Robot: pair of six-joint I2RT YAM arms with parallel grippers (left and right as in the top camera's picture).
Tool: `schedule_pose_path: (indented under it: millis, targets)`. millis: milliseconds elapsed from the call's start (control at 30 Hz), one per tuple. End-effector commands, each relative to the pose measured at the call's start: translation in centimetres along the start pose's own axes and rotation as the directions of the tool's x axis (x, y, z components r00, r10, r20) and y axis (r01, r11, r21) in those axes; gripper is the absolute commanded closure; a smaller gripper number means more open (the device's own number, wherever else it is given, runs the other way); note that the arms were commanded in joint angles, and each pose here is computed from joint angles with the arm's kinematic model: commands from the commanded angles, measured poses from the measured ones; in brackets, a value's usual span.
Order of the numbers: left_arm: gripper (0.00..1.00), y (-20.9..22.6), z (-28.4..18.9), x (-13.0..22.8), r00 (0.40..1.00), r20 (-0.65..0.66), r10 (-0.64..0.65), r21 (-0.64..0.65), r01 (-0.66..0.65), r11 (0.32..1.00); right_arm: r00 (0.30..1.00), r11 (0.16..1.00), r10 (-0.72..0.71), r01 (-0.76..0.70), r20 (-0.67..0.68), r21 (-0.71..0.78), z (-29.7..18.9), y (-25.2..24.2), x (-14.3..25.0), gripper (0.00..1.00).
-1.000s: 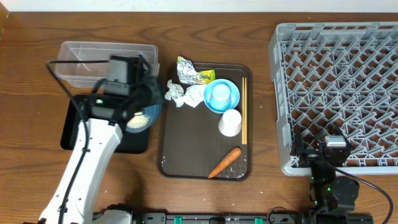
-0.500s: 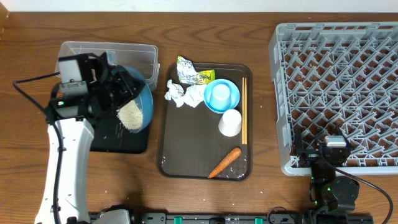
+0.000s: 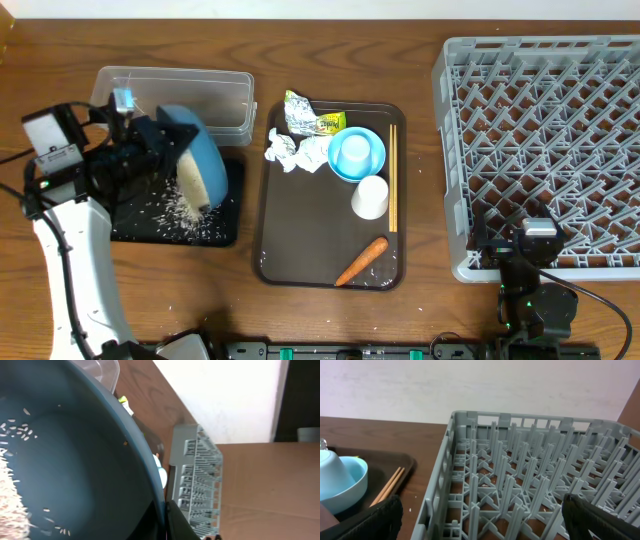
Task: Sort waste into correct bins and load items into the dishwasher rack
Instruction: 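Tilt the blue plate with the left gripper, pouring rice onto black tray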
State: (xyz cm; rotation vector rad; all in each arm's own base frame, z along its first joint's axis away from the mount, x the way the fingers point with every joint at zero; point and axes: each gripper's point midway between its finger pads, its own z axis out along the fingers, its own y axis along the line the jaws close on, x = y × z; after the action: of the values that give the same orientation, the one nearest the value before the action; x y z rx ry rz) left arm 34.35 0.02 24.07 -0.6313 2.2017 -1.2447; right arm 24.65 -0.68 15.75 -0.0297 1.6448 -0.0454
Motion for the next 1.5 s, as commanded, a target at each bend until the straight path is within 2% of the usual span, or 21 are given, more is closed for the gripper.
schedule_pose_path:
  millis: [0,167,233,300,400,500,733,833,1033,1100,1233,1467]
  targets:
    - [0.94,-0.5,-0.7,0.7,1.000,-0.024,-0.006,0.077,0.008,0.997,1.000,1.000,0.014,-0.013,0.000,-0.002,0.0,0.0,0.1,0.01]
    - [0.94,0.5,-1.3,0.7,0.998,-0.021,-0.058,0.092,0.060,0.994,1.000,1.000,0.013,-0.013,0.000,-0.002,0.0,0.0,0.1,0.01]
    - [0.94,-0.2,-1.8,1.4,0.994,-0.057,-0.088,0.161,0.096,0.982,1.000,1.000,0.013,-0.013,0.000,-0.002,0.0,0.0,0.1,0.01]
    - [0.94,-0.7,-2.2,1.5,0.998,-0.056,-0.038,0.213,0.049,0.976,1.000,1.000,0.013,-0.013,0.000,-0.002,0.0,0.0,0.1,0.01]
    - [0.94,0.9,-2.7,0.5,0.999,0.000,-0.044,0.145,0.043,0.989,1.000,1.000,0.014,-0.013,0.000,-0.002,0.0,0.0,0.1,0.01]
    - [0.94,0.4,-3.6,0.3,0.999,0.003,-0.055,0.199,0.053,0.979,1.000,1.000,0.014,-0.013,0.000,-0.002,0.0,0.0,0.1,0.01]
    - [0.94,0.7,-4.5,-0.3,0.997,0.030,-0.072,0.214,0.064,0.975,1.000,1.000,0.013,-0.013,0.000,-0.002,0.0,0.0,0.1,0.01]
    - [0.94,-0.1,-4.9,0.0,0.996,0.011,-0.083,0.265,0.077,0.961,1.000,1.000,0.013,-0.013,0.001,-0.002,0.0,0.0,0.0,0.01]
    - [0.94,0.1,-5.3,-0.5,0.996,0.029,-0.090,0.267,0.079,0.960,1.000,1.000,0.013,-0.013,0.000,-0.002,0.0,0.0,0.1,0.01]
    - [0.94,1.0,-5.5,-1.3,0.994,0.073,-0.077,0.224,0.059,0.973,1.000,1.000,0.013,-0.013,0.000,-0.002,0.0,0.0,0.1,0.01]
    - [0.94,0.4,-6.6,-1.4,0.993,0.074,-0.096,0.285,0.071,0.956,1.000,1.000,0.014,-0.013,0.000,-0.002,0.0,0.0,0.1,0.01]
    - [0.94,0.5,-7.4,-1.4,0.987,0.073,-0.144,0.309,0.115,0.944,1.000,1.000,0.014,-0.013,0.000,-0.002,0.0,0.0,0.1,0.01]
